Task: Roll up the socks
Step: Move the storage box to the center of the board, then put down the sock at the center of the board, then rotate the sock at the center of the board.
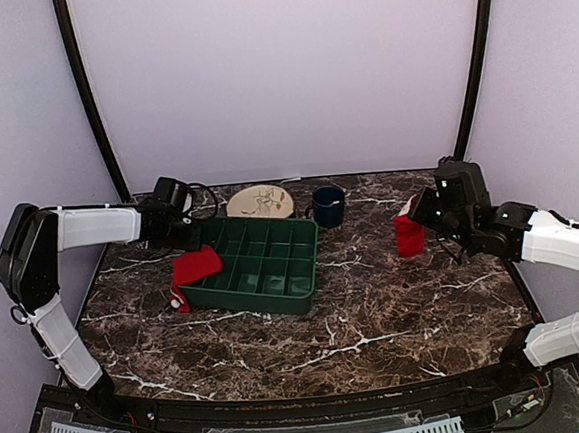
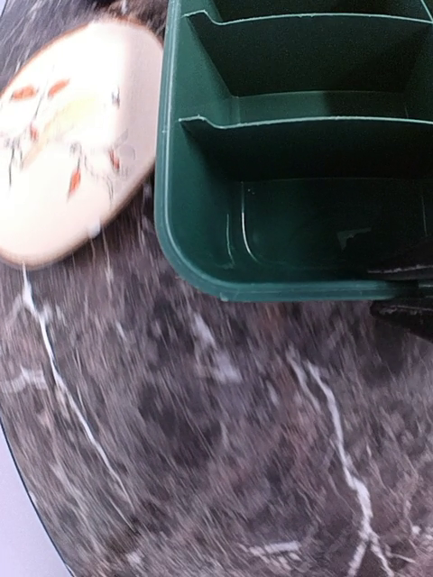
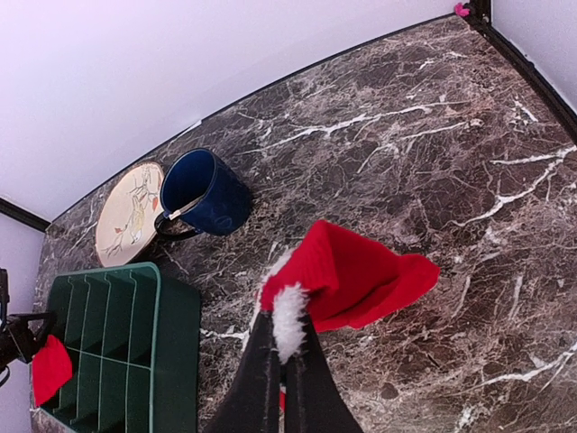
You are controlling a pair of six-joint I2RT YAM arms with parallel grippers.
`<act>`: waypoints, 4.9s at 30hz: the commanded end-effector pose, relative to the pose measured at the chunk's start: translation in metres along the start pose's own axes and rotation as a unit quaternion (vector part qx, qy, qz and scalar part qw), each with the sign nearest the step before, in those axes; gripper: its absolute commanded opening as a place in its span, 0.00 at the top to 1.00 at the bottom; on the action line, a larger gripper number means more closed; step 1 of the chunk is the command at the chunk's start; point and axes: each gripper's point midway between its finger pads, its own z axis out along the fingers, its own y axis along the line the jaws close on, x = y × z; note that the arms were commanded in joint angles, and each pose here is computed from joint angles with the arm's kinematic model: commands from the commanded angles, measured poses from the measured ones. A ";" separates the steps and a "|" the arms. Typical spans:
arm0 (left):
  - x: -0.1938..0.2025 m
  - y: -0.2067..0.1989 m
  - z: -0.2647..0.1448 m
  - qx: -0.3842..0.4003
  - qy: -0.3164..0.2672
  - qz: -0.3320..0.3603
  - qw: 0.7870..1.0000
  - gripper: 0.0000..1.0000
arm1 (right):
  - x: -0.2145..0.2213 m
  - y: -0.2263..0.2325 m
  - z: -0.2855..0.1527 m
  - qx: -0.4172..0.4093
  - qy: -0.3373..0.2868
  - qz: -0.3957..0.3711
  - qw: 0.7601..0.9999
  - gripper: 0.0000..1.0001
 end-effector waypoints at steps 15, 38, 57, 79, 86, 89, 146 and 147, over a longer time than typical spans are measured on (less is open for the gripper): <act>0.035 0.125 -0.041 -0.175 0.022 -0.112 0.978 1.00 | 0.040 0.050 0.005 -0.092 0.064 -0.028 0.993 1.00; 0.045 0.206 -0.044 -0.215 0.019 -0.237 0.947 1.00 | 0.096 0.210 -0.005 -0.276 0.147 -0.078 0.947 1.00; 0.057 0.202 -0.053 -0.208 0.021 -0.261 0.943 0.55 | 0.131 0.191 -0.005 -0.283 0.190 -0.064 0.938 1.00; -0.049 0.115 -0.124 -0.083 -0.149 -0.187 0.967 0.41 | 0.116 0.243 0.000 -0.330 0.179 -0.054 0.925 1.00; -0.036 0.006 -0.097 0.000 -0.126 -0.099 0.987 0.41 | 0.177 0.146 0.008 -0.242 0.232 -0.030 0.942 1.00; -0.026 -0.039 -0.086 0.029 -0.113 -0.059 0.991 0.41 | 0.192 0.108 0.005 -0.207 0.243 -0.011 0.948 1.00; 0.085 -0.214 0.009 0.110 0.004 0.218 0.970 0.49 | 0.298 0.038 -0.043 -0.120 0.438 -0.127 0.882 0.90; 0.084 -0.215 0.010 0.110 -0.001 0.226 0.968 0.49 | 0.293 0.039 -0.045 -0.119 0.430 -0.135 0.885 0.89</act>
